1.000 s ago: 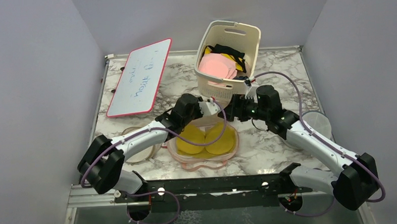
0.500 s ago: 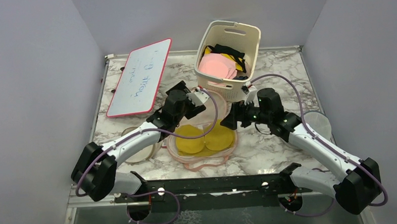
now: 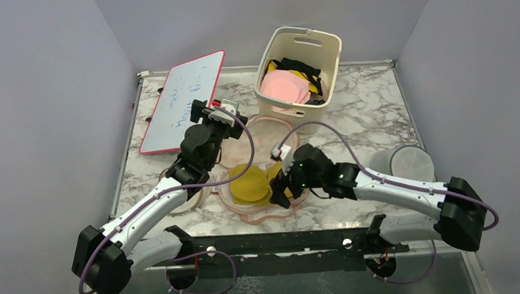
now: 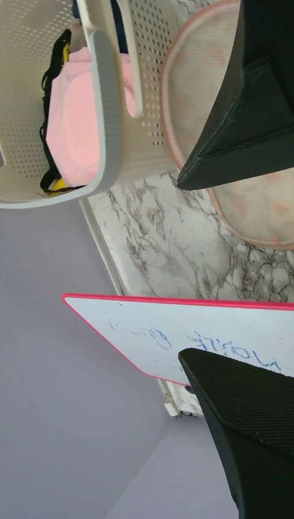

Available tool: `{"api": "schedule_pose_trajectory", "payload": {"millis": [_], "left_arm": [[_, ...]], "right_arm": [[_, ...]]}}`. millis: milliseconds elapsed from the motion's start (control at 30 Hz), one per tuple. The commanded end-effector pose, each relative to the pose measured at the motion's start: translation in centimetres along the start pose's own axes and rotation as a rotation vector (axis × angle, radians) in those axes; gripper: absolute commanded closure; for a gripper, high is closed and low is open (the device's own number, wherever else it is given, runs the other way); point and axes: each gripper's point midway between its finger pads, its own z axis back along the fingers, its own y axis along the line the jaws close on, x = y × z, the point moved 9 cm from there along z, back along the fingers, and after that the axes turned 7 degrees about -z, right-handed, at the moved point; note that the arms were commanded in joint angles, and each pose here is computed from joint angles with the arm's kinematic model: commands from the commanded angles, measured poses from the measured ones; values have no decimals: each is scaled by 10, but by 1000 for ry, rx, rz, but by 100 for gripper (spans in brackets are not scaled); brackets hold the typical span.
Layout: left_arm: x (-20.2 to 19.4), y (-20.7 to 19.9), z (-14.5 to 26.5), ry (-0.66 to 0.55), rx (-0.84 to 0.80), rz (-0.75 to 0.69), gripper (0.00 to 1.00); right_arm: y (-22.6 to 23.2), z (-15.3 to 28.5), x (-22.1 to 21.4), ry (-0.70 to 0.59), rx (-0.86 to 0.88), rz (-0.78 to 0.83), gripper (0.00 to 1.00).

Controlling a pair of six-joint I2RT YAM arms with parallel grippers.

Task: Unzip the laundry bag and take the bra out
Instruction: Open the laundry bag at the center of the board, then pick up the bra from the laundry bag.

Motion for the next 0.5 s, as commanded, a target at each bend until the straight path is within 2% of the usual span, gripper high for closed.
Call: {"api": "schedule_pose_trajectory", "payload": {"millis": [0, 133, 267, 367, 467], "left_arm": [[-3, 9, 3, -8, 98, 173, 1], [-6, 11, 2, -14, 74, 159, 1], [-5, 11, 2, -32, 40, 168, 1], [-6, 12, 3, -31, 43, 171, 1], [-7, 13, 2, -24, 54, 169, 1]], "right_arm": [[25, -16, 11, -120, -55, 433, 15], [36, -21, 7, -169, -13, 655, 14], [52, -21, 8, -214, 38, 882, 25], [59, -27, 5, -244, 81, 1043, 28], [58, -41, 3, -206, 106, 1164, 38]]}}
